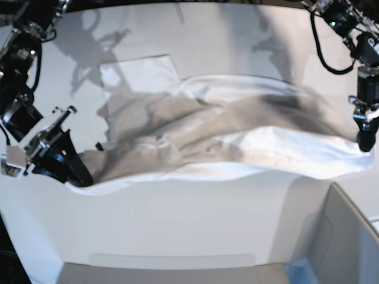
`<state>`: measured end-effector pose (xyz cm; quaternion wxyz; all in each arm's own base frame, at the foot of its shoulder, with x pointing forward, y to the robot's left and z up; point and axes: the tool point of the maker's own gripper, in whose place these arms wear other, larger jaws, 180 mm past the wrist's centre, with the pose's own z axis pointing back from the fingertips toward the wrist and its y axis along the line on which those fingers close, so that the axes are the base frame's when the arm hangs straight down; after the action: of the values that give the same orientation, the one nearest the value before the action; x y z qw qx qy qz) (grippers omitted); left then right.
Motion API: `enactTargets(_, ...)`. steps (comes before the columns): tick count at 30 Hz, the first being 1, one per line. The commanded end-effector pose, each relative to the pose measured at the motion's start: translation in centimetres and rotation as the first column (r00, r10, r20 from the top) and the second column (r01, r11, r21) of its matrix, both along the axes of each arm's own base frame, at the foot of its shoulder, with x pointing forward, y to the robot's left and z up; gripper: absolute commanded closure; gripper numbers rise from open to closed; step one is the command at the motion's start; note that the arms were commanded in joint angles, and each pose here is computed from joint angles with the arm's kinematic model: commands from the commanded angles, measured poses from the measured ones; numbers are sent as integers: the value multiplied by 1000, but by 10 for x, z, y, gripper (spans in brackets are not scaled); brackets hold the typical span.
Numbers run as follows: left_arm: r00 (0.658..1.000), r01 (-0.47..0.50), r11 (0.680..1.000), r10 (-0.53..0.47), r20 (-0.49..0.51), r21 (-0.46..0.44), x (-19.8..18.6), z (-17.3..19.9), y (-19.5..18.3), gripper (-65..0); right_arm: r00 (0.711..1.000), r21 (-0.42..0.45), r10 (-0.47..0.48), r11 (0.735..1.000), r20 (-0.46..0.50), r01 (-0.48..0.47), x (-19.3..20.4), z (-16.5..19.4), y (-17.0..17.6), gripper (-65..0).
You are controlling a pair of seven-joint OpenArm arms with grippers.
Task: Layout the t-shirt on the table in an organized manner, then fold the t-shirt properly
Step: 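Lift the shirt with both grippers and fling it flat onto the table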
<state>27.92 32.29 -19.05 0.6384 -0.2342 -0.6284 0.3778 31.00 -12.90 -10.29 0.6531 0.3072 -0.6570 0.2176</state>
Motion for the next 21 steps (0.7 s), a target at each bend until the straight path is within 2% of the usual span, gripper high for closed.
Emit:
enactTargets(1,998,-3,999,0,64,36,0,21,5,0,997,8,28,1000,71,-28,-3,18,5,0)
enactTargets(4,993,-53,998,51,103,17,-13,30,21,0,993,9,63,998,98,-64,-2,27,14,0)
enactTargets(6,984,-98,995,98,146,-5,-26,40,37,0,987,44,93,994,131,-100,-6,40,17,0)
enactTargets(11,941,-199,978,208,266,-62,-65,67,71,0,972,122,120,982,204,-147,-15,67,10,0)
enactTargets(15,923,-265,964,258,285,-15,-84,83,91,0,967,166,91,977,240,-134,-22,79,-5,0)
enactTargets(21,918,-276,961,256,303,24,-86,98,98,0,966,170,35,982,256,-81,-20,85,-22,0)
